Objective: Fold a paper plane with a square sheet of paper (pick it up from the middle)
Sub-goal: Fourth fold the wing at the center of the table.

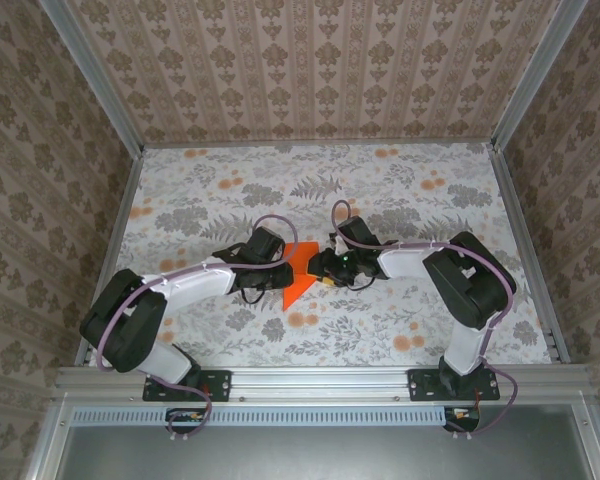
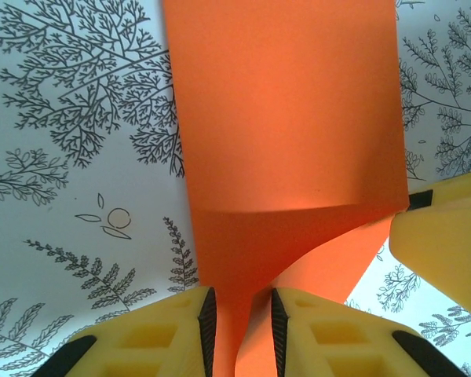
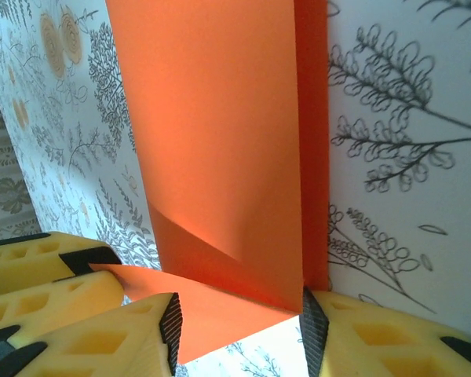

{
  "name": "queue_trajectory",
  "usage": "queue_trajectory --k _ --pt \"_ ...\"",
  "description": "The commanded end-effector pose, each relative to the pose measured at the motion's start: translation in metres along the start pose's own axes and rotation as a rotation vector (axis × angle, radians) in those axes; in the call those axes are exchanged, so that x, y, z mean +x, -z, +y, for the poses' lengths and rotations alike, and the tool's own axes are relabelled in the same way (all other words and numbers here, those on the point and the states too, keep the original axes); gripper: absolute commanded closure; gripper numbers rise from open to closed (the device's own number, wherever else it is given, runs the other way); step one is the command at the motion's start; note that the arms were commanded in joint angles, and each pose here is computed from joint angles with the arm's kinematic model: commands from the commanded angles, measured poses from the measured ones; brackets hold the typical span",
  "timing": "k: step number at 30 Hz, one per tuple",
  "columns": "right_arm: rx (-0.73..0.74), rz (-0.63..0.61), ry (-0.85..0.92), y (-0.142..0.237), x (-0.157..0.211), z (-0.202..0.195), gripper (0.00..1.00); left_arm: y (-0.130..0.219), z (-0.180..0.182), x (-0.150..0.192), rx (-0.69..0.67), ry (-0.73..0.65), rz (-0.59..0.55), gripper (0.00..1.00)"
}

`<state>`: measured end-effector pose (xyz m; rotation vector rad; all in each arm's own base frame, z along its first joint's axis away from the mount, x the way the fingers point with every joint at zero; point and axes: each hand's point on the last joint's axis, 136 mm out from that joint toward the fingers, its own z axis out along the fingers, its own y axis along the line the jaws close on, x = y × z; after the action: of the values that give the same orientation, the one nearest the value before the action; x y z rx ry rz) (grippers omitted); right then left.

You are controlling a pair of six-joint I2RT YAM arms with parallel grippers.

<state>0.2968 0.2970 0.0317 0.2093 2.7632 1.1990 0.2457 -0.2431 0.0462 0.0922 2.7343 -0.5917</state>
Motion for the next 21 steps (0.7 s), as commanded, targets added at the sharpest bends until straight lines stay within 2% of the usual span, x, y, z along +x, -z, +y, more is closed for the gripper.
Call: queue_trajectory --k 1,15,21 --pt "-0.058 0.025 0.017 -0.005 0.002 0.014 0.55 -0.001 0.01 0.0 -0.047 0.019 0.0 0.72" --pt "-0.174 0.062 -0.004 -0.018 0.005 0.029 0.62 -0.007 0.022 0.003 -0.095 0.041 0.019 0.73" --pt "-0.183 0.057 -0.022 -0.022 0.003 0.028 0.71 -0.007 0.028 0.004 -0.11 0.057 0.022 0.71"
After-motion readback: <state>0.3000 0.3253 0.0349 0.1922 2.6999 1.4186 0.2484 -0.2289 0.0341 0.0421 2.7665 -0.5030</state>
